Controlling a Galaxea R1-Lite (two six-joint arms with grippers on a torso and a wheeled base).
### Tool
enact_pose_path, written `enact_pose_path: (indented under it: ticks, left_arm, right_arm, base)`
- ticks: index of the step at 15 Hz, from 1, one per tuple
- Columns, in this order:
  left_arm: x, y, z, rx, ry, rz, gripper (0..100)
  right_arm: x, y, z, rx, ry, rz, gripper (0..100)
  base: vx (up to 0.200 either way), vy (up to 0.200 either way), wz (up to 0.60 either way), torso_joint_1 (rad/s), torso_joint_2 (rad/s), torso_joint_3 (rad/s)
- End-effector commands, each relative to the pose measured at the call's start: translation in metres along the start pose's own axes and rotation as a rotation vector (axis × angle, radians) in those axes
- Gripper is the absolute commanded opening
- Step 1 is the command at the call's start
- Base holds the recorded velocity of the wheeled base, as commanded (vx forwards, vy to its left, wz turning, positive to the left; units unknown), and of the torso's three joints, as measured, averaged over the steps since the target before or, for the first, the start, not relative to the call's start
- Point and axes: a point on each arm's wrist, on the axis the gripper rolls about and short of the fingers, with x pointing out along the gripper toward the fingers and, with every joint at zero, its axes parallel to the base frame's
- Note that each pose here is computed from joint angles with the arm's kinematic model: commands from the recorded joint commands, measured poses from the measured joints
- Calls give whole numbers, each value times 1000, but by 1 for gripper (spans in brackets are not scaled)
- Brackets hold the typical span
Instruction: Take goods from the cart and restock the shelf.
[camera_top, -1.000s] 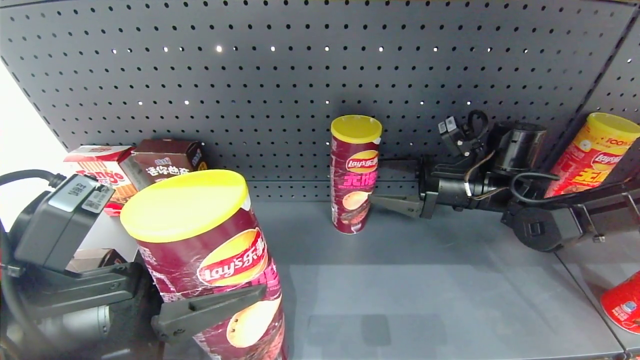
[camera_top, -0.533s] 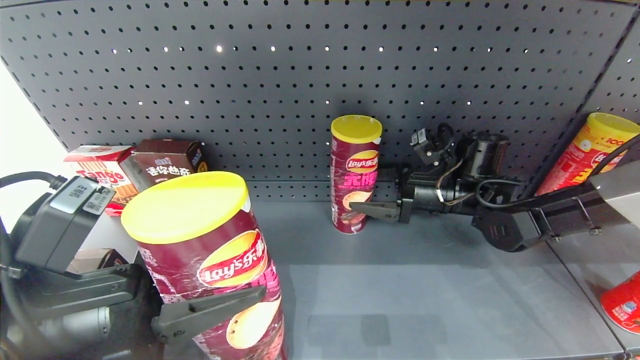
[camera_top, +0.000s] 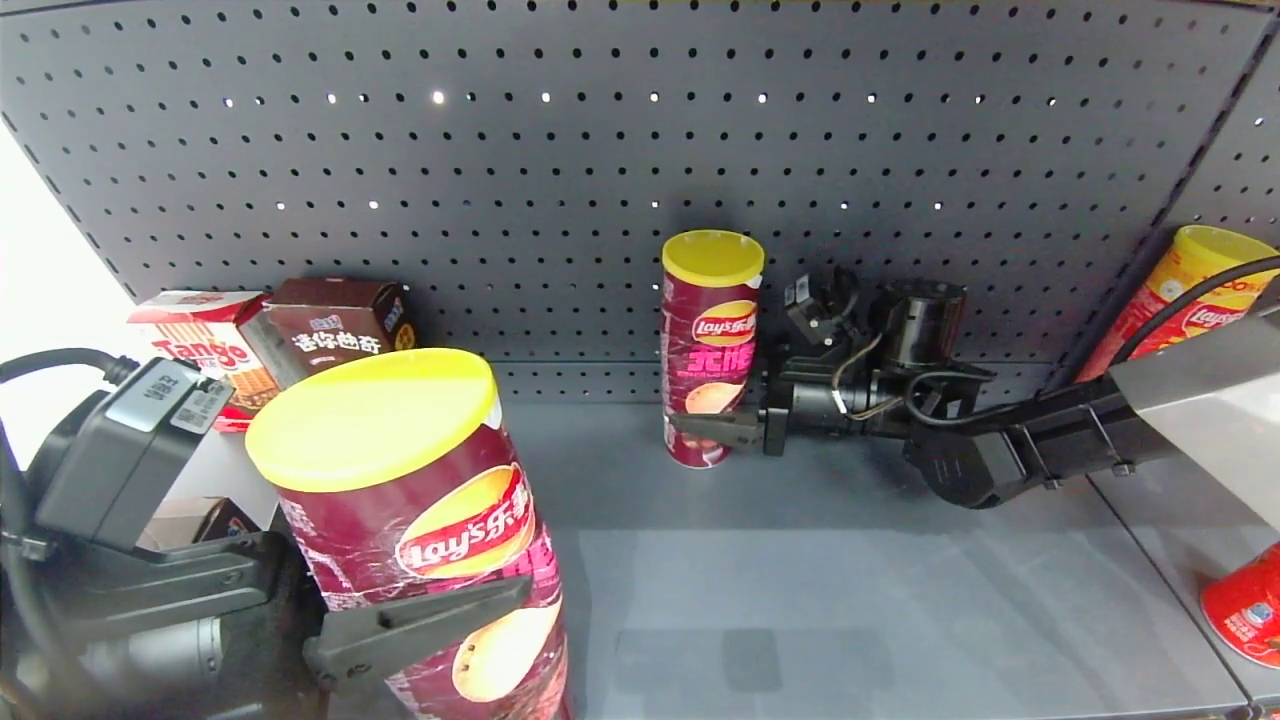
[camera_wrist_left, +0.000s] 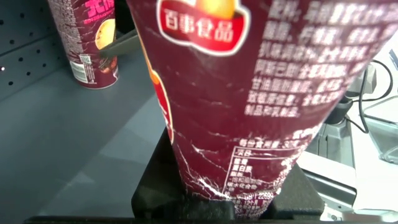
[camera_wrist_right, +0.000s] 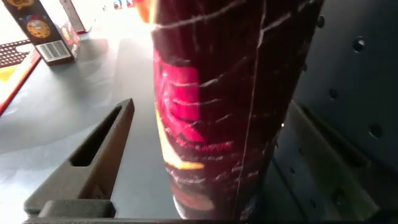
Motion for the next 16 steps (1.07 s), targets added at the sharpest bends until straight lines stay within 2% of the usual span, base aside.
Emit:
enact_pose_path:
  ticks: [1, 5, 9, 11, 16]
  left_arm:
    - [0, 0, 0, 0, -1, 0, 0]
    - [0, 0, 0, 0, -1, 0, 0]
    - [-2, -2, -5, -9, 11, 2, 0]
    - [-6, -5, -2, 2, -6, 1, 0]
    - [-6, -4, -2, 3, -7, 4, 0]
  right_arm:
    - [5, 1, -3, 6, 3, 5, 0]
    - [1, 3, 3, -2, -1, -4, 0]
    - [-13, 19, 26, -19, -9, -49, 0]
    - [-23, 44, 37, -16, 0, -69, 0]
    - [-37, 109, 52, -43, -34, -117, 0]
  base:
    - [0, 0, 0, 0, 0, 0]
    - [0, 0, 0, 0, 0, 0]
    - [0, 0, 0, 0, 0, 0]
    - [0, 0, 0, 0, 0, 0]
    - [0, 0, 0, 0, 0, 0]
